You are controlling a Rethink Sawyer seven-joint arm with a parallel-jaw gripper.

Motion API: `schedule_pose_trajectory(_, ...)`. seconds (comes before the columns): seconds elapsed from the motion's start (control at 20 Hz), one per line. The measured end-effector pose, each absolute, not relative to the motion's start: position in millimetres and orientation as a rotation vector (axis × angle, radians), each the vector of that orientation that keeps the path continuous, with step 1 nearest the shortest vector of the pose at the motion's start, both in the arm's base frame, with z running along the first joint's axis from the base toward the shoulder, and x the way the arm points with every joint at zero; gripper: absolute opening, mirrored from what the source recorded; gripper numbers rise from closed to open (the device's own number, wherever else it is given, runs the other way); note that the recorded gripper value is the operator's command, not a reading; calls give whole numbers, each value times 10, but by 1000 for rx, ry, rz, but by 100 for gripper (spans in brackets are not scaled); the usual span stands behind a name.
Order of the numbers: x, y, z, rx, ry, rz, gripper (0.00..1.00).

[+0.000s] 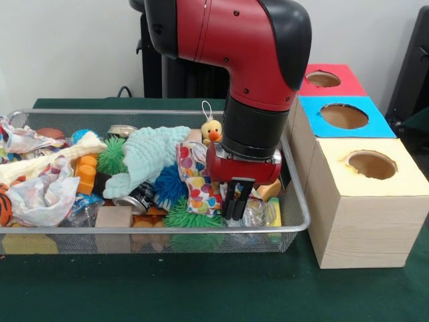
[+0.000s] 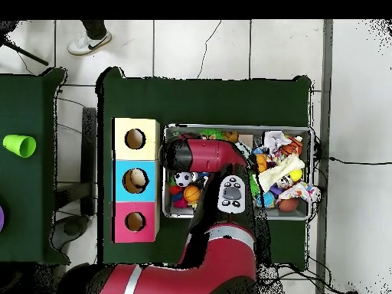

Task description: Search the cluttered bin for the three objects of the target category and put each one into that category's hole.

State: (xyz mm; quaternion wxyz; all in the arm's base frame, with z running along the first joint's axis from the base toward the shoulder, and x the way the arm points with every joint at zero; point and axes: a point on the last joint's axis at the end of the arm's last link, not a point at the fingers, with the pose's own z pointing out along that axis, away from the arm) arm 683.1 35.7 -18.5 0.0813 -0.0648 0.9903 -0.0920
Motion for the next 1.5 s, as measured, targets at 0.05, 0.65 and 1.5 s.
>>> schedule_pose_trajectory(0.05, 6831, 357, -185, -194, 2960, -275, 0)
schedule_pose_trajectory(0.65, 6832, 346, -187, -191, 2960, -275, 0)
schedule_pose_trajectory(1.5, 6831, 328, -210, -189, 2955, -276, 0)
